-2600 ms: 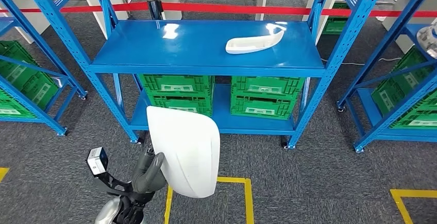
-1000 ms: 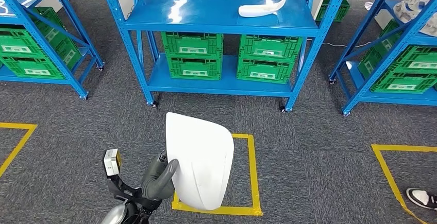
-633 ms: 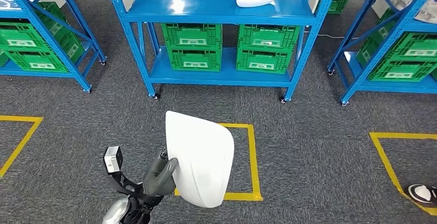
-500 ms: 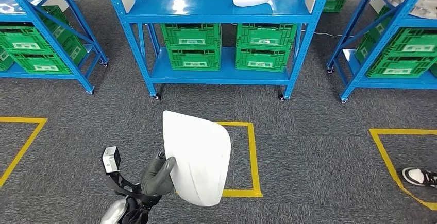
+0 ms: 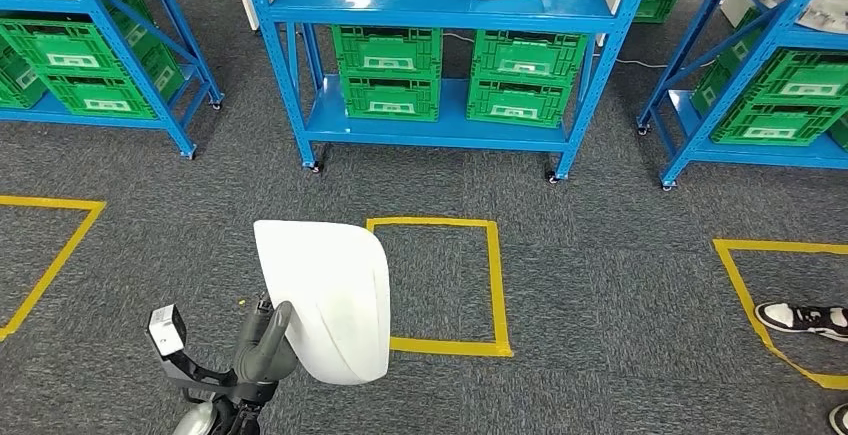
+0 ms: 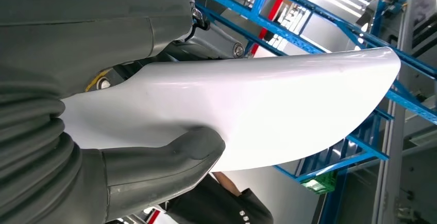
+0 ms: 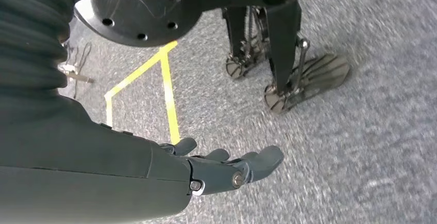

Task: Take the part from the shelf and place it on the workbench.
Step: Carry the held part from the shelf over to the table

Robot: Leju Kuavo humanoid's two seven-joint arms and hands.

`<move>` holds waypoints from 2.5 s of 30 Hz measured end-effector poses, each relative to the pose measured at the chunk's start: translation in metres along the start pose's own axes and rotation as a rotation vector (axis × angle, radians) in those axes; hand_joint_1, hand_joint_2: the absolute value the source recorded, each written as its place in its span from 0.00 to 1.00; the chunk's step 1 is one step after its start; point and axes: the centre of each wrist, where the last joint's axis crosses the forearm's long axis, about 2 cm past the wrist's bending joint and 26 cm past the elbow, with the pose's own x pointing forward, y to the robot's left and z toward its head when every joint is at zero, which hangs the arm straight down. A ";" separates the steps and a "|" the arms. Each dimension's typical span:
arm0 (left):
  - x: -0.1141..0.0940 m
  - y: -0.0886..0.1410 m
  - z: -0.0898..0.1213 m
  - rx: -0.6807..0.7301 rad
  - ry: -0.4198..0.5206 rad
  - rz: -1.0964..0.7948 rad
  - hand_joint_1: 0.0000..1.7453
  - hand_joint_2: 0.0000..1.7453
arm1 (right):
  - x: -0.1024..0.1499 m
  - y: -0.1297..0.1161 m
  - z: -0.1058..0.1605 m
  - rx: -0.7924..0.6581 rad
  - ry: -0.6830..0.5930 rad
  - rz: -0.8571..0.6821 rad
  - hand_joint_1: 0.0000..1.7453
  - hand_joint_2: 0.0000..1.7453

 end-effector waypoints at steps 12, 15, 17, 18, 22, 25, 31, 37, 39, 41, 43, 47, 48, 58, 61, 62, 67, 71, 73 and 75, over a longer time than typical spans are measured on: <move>0.016 0.015 -0.005 0.097 0.009 -0.111 1.00 1.00 | -0.001 0.009 0.000 0.042 -0.010 0.053 0.00 1.00; 0.020 0.021 -0.004 0.115 0.001 -0.127 1.00 1.00 | -0.003 0.013 0.000 0.040 0.007 0.040 0.00 1.00; 0.021 0.023 -0.003 0.123 -0.002 -0.135 1.00 1.00 | -0.004 0.015 0.000 0.040 0.014 0.038 0.00 1.00; 0.022 0.024 -0.002 0.128 -0.003 -0.142 1.00 1.00 | -0.005 0.015 0.000 0.040 0.021 0.037 0.00 1.00; 0.028 0.028 -0.004 0.152 -0.019 -0.191 1.00 1.00 | -0.007 0.021 0.001 0.036 0.072 0.031 0.00 1.00; 0.034 0.030 -0.011 0.160 -0.022 -0.223 1.00 1.00 | -0.009 0.030 0.001 0.052 0.063 0.038 0.00 1.00; 0.034 0.027 -0.024 0.160 0.013 -0.253 1.00 1.00 | -0.009 0.042 0.002 0.115 -0.011 0.155 0.00 1.00; 0.033 0.017 -0.031 0.157 0.026 -0.253 1.00 1.00 | -0.007 0.037 0.001 0.110 -0.008 0.193 0.00 1.00; 0.032 0.014 -0.035 0.154 0.023 -0.244 1.00 1.00 | -0.006 0.034 0.001 0.101 -0.013 0.189 0.00 1.00; 0.032 0.013 -0.036 0.151 0.019 -0.236 1.00 1.00 | -0.006 0.032 0.001 0.093 -0.009 0.163 0.00 1.00; 0.033 0.011 -0.037 0.148 0.013 -0.237 1.00 1.00 | -0.006 0.030 0.001 0.085 0.019 0.137 0.00 1.00; 0.037 0.005 -0.041 0.128 -0.003 -0.256 1.00 1.00 | -0.012 0.027 0.002 0.072 0.105 0.164 0.00 1.00; 0.037 0.005 -0.041 0.125 -0.002 -0.259 1.00 1.00 | -0.014 0.026 0.002 0.069 0.118 0.171 0.00 1.00; 0.039 -0.003 -0.020 0.157 0.032 -0.312 1.00 1.00 | -0.016 0.030 0.002 0.089 0.129 0.199 0.00 1.00; 0.039 -0.004 -0.018 0.155 0.032 -0.311 1.00 1.00 | -0.017 0.031 0.002 0.091 0.127 0.199 0.00 1.00; 0.038 -0.004 -0.018 0.155 0.033 -0.310 1.00 1.00 | -0.018 0.030 0.002 0.091 0.129 0.198 0.00 1.00; 0.037 -0.005 -0.016 0.156 0.038 -0.305 1.00 1.00 | -0.018 0.030 0.002 0.092 0.128 0.195 0.00 1.00; 0.037 -0.005 -0.022 0.122 0.007 -0.304 1.00 1.00 | -0.016 0.032 0.002 0.125 0.109 0.248 0.00 1.00; 0.037 -0.003 -0.024 0.109 -0.009 -0.311 1.00 1.00 | -0.014 0.035 0.002 0.146 0.084 0.301 0.00 1.00; 0.038 0.000 -0.025 0.107 -0.031 -0.315 1.00 1.00 | -0.012 0.038 0.002 0.166 0.049 0.332 0.00 1.00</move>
